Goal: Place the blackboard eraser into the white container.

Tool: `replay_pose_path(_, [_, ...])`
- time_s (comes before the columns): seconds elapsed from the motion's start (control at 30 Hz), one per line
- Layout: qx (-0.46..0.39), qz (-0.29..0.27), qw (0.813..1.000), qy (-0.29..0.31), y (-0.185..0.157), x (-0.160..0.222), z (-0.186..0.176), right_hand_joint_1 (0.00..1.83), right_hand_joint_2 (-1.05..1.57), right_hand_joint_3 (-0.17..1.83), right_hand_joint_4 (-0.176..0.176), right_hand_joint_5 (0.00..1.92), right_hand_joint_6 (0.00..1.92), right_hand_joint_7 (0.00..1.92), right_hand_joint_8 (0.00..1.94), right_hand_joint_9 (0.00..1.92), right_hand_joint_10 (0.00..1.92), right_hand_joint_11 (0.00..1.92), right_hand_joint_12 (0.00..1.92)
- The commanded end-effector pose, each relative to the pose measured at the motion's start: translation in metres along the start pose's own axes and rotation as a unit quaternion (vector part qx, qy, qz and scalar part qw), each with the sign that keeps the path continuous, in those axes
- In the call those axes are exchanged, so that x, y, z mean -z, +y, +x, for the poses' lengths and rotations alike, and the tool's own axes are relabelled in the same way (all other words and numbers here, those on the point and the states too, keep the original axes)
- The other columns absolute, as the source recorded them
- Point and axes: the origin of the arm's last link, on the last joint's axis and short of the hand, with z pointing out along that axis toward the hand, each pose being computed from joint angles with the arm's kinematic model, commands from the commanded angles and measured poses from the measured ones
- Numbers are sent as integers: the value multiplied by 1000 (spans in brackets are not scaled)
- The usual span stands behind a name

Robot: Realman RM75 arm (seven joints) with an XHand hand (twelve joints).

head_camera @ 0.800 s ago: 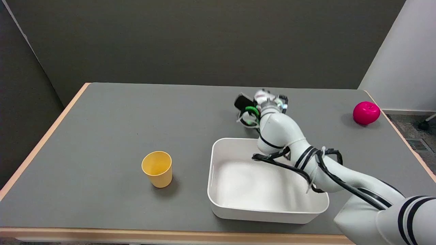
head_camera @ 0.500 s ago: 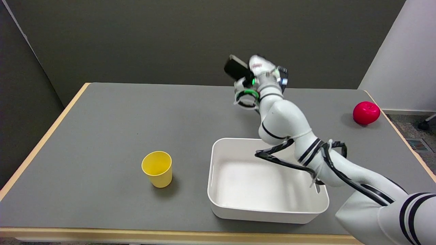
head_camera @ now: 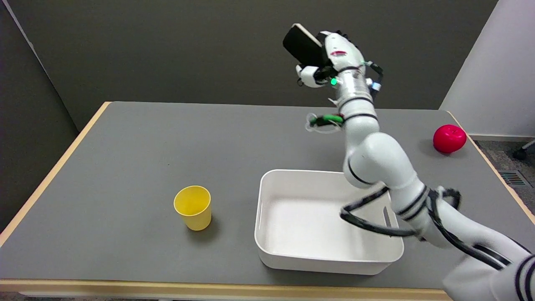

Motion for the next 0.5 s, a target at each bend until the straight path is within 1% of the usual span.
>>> replay_pose_path(0.03, [-109, 78, 991, -23, 117, 115, 16, 1159, 1088, 490, -176, 605, 1607, 663, 1666, 935, 1825, 959, 1921])
replay_pose_path(0.17, [-108, 86, 990, -6, 141, 156, 17, 1159, 1091, 484, -176, 604, 1606, 662, 1664, 935, 1826, 950, 1921])
replay_pose_path(0.27, [-123, 90, 988, -7, 154, 186, 10, 1159, 1092, 483, -176, 603, 1607, 661, 1666, 933, 1829, 949, 1921])
replay_pose_path(0.4, [-149, 133, 980, -3, 153, 216, 3, 1158, 1092, 484, -176, 602, 1608, 660, 1667, 934, 1836, 946, 1921])
replay_pose_path(0.5, [-160, 175, 971, 8, 148, 234, 4, 1159, 1090, 485, -176, 604, 1605, 662, 1666, 935, 1842, 937, 1921])
